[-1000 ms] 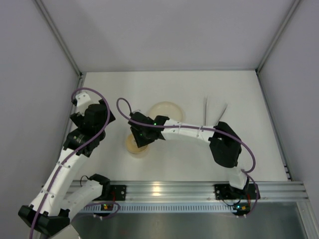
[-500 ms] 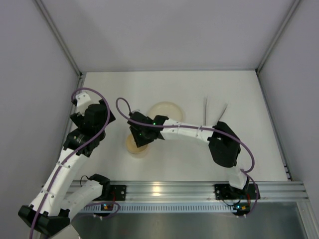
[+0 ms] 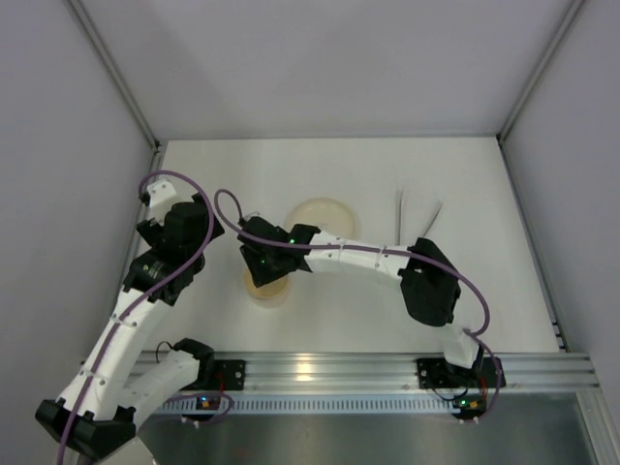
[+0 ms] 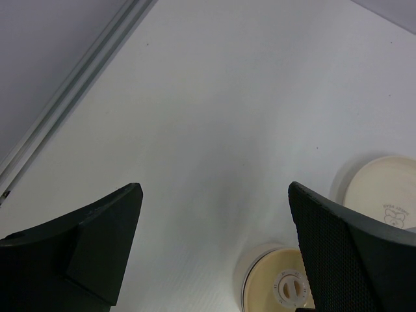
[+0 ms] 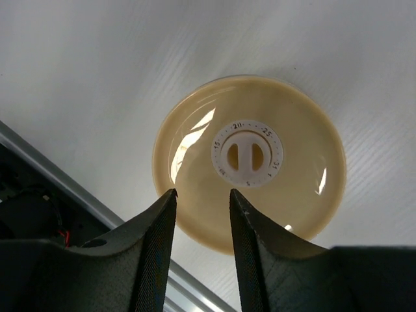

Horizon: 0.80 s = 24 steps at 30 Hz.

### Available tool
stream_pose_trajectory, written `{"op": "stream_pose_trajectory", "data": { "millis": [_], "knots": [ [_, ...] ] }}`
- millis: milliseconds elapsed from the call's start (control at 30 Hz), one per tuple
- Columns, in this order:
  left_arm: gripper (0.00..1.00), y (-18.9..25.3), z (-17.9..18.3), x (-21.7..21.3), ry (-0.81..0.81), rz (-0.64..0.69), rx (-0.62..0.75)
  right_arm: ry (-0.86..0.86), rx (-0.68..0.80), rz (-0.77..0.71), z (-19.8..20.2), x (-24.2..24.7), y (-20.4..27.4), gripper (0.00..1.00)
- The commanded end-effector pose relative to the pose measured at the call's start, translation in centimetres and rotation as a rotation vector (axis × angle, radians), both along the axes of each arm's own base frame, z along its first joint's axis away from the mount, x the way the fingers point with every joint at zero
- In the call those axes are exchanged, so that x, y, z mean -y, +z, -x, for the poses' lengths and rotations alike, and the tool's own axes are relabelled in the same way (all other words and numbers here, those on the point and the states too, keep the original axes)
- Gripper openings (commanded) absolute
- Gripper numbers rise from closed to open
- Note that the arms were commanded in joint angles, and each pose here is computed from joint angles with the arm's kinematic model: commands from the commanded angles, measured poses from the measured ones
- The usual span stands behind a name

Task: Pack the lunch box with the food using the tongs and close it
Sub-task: Close the box lid on the packing box.

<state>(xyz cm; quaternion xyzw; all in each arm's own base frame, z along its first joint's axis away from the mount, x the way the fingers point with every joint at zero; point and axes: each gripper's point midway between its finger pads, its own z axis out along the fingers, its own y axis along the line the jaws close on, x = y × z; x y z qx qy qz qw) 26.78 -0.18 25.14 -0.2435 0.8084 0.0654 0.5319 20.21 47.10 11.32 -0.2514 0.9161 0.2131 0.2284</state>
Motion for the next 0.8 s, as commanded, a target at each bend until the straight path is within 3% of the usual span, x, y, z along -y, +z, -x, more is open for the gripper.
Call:
{"op": "stream_pose_trajectory", "data": {
  "millis": [0, 233, 333, 533, 767],
  "knots": [
    [0.99, 0.3, -0.2, -0.1, 0.006, 0.01, 0.021, 0.035, -0.016, 0.055, 1.4, -1.0, -2.6, 0.38],
    [0.99, 0.3, -0.2, -0.1, 0.006, 0.008, 0.019, 0.015, -0.047, 0.169, 1.5, 0.2, -7.3, 0.37],
    [0.99, 0.4, -0.2, -0.1, 0.004, 0.01, 0.024, 0.013, -0.046, 0.15, 1.7, 0.1, -7.3, 0.37],
    [0.99, 0.3, -0.1, -0.1, 0.004, 0.009, 0.022, 0.012, -0.001, 0.096, 1.2, 0.0, -4.3, 0.38],
    [0.99, 0.3, -0.2, -0.1, 0.006, 0.01, 0.02, -0.007, 0.094, -0.064, 0.6, 0.1, 3.4, 0.38]
  ]
}}
